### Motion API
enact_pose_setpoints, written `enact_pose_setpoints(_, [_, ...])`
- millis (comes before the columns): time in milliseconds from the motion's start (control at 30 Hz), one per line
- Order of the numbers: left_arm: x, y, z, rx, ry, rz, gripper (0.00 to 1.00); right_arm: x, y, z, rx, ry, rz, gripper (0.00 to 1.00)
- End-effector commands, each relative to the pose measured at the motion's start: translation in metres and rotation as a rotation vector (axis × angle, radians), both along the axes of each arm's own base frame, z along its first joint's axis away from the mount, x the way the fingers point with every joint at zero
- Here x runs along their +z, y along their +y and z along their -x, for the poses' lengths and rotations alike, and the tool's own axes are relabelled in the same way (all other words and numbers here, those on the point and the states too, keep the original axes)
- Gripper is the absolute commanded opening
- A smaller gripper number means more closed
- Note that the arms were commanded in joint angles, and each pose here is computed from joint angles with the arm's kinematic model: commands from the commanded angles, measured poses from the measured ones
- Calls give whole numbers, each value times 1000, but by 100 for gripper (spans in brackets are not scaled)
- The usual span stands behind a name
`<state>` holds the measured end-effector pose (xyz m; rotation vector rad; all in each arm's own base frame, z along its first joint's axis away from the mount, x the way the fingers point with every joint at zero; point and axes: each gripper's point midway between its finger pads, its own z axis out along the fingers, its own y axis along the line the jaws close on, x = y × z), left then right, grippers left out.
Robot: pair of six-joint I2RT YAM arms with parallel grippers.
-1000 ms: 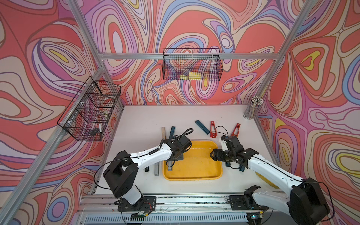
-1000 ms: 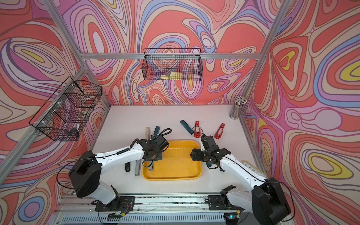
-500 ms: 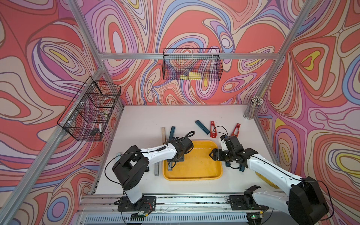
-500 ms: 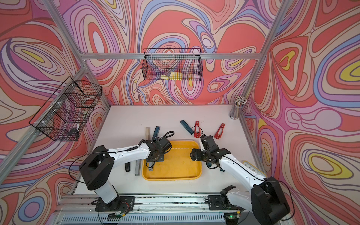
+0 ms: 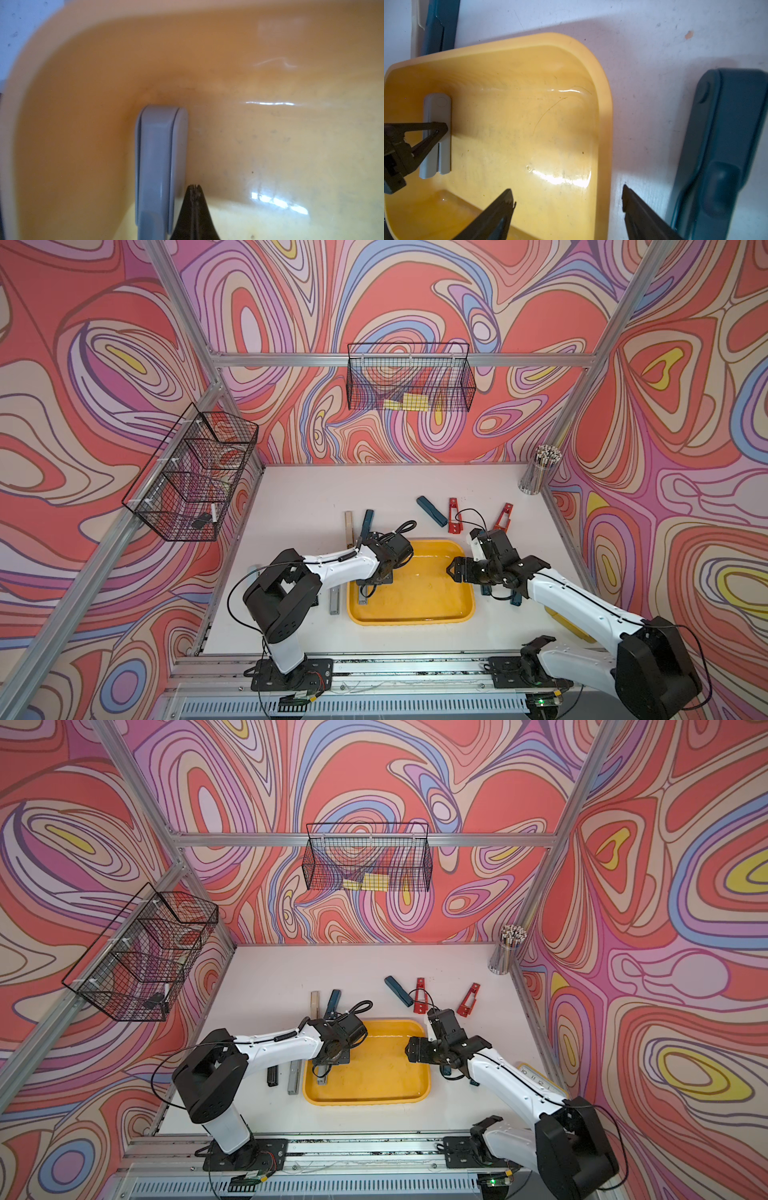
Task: Put the pruning pliers into the storage box
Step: Place the pruning pliers in the storage box.
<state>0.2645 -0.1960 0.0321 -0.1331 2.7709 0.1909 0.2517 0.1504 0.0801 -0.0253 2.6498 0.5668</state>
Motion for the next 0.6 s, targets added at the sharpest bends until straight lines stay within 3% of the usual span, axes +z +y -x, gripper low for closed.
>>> enact_pose_setpoints(0, [2,2,-5,32,-21,-29,0,0,3,-1,15,-3,1,86])
enact_pose_setpoints(567, [1,13,-4,63,-23,-81,0,1,3,-1,17,-6,-1,86])
